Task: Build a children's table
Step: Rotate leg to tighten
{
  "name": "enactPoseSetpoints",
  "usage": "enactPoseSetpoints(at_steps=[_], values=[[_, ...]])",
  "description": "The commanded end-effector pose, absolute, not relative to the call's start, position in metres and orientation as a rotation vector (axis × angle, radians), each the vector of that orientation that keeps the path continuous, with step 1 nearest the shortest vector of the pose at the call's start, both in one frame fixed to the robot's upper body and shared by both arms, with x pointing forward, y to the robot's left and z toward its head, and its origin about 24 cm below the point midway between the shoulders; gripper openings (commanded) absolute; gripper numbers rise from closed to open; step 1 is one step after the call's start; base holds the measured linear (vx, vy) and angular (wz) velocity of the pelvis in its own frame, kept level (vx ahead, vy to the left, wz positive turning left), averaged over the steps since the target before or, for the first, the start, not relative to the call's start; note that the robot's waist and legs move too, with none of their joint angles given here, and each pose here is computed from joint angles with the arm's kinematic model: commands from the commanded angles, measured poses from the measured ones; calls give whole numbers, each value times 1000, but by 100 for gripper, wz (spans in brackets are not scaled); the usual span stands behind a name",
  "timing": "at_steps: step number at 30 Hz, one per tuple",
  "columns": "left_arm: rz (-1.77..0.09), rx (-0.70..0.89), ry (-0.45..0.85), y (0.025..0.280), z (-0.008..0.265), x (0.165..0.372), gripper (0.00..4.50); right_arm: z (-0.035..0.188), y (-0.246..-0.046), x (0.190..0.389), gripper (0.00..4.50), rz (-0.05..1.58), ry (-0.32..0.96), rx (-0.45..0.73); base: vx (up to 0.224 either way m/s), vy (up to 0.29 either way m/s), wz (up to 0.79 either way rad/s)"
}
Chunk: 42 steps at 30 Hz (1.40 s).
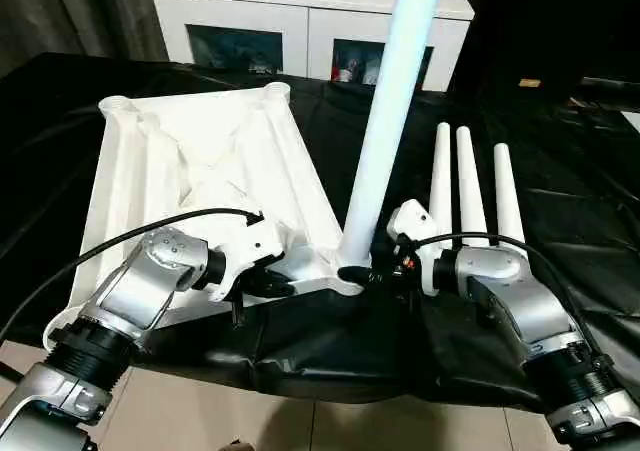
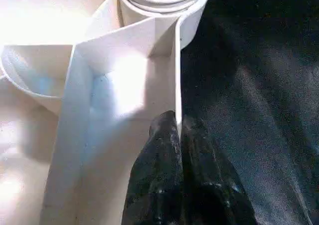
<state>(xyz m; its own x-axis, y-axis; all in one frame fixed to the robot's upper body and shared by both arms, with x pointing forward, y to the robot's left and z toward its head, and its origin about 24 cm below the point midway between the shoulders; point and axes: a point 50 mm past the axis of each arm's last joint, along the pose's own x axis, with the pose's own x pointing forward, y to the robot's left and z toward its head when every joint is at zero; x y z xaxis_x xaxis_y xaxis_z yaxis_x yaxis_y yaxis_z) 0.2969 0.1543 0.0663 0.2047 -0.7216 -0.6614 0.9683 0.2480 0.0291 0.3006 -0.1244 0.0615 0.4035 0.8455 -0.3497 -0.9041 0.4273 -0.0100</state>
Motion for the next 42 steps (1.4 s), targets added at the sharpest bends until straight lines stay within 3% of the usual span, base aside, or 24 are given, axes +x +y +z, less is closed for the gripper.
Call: enactPoseSetpoints(at_steps=[1, 11, 15, 18, 22, 26, 27, 30, 32, 38, 42], values=[[-1310, 504, 591, 147, 66, 292, 0, 62, -124, 299, 258, 1144, 325, -213, 0, 0, 0], [-1313, 508, 622, 149, 63, 290, 0, 52, -127, 296, 242, 1125, 374, -225, 0, 0, 0], [-996, 438, 549, 139, 63, 322, 0, 33, -124, 318, 241, 760, 423, -133, 0, 0, 0], [-913, 404, 537, 132, 63, 330, 0, 28, -120, 323, 241, 631, 440, -82, 0, 0, 0], [-699, 309, 465, 100, 66, 351, 0, 15, -103, 335, 240, 302, 505, 50, 0, 0, 0], [-682, 298, 426, 84, 68, 355, 0, 14, -93, 338, 221, 227, 511, 94, 0, 0, 0], [-693, 297, 401, 68, 68, 355, 0, 13, -78, 340, 218, 218, 513, 133, 0, 0, 0], [-717, 311, 379, 61, 69, 355, 0, 16, -68, 340, 218, 271, 496, 127, 0, 0, 0], [-740, 331, 370, 63, 69, 356, 0, 23, -71, 344, 281, 276, 449, 127, 0, 0, 0], [-743, 344, 368, 70, 67, 358, 0, 31, -82, 350, 328, 233, 390, 88, 0, 0, 0], [-759, 368, 323, 73, 70, 361, 0, 44, -94, 353, 353, 215, 317, -1, 0, 0, 0]])
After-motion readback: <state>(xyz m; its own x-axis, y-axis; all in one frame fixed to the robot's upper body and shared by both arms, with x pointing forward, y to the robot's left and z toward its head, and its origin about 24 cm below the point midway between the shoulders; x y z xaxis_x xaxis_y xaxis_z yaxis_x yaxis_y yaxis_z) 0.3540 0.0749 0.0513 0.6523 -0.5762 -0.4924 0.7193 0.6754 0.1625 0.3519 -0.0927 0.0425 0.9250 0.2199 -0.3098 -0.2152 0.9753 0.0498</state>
